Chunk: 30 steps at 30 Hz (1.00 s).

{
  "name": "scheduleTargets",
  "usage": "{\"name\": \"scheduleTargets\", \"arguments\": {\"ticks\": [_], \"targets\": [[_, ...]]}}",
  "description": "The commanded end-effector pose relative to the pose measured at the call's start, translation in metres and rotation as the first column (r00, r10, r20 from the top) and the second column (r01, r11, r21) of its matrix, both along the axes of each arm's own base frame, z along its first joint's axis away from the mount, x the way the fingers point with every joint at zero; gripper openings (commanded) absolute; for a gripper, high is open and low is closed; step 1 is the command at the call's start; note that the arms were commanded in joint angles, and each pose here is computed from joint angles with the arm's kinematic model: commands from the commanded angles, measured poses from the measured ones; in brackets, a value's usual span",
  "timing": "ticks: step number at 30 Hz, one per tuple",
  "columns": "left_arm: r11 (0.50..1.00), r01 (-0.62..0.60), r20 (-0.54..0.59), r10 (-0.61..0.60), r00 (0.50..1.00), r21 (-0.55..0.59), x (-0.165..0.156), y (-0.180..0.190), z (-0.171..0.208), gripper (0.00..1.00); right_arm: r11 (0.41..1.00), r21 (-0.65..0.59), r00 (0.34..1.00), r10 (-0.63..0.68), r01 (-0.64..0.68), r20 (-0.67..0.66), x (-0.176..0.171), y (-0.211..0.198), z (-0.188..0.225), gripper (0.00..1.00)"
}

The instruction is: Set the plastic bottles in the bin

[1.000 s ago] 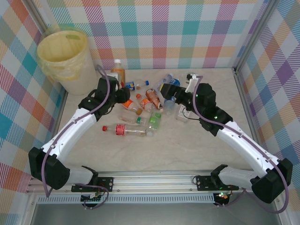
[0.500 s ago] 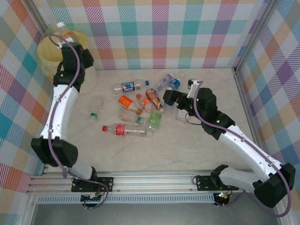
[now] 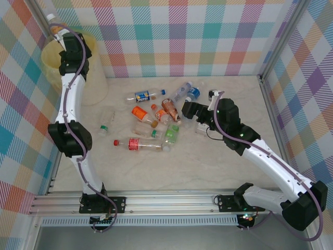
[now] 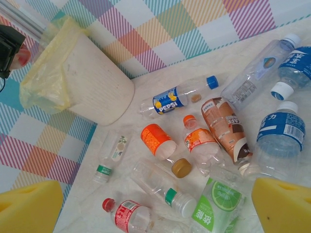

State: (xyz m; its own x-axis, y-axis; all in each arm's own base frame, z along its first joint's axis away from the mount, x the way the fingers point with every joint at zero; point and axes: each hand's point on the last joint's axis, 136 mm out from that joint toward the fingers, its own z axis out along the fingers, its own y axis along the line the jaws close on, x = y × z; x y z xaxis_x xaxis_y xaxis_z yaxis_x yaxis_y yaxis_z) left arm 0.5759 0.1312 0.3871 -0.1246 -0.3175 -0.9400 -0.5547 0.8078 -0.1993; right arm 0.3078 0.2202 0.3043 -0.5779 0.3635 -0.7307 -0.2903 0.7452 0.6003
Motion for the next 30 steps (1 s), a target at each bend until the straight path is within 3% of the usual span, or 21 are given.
{"name": "scheduleTargets", "arguments": {"ticks": [1,13,21,30], "targets": [[0.999,-0.019,0.048,0.020,0.999,-0.037,0.011,0.019,0.010,0.60,0.999,-0.024,1.000,-0.022,0.022,0.008,0.004,-0.003,0.002,1.00],[0.957,0.244,0.003,-0.246,0.969,-0.159,0.054,-0.020,-0.035,0.60,0.998,-0.067,0.999,-0.013,0.011,-0.042,0.020,0.010,-0.009,1.00],[0.918,0.282,-0.013,-0.298,0.955,-0.280,0.039,-0.037,-0.037,0.59,0.997,-0.078,0.998,-0.006,0.001,-0.060,0.020,0.012,-0.014,1.00],[0.839,0.343,0.020,-0.370,0.929,-0.422,0.017,-0.064,-0.023,0.58,0.996,-0.085,0.998,-0.006,0.000,-0.065,0.020,0.011,-0.016,1.00]]}}
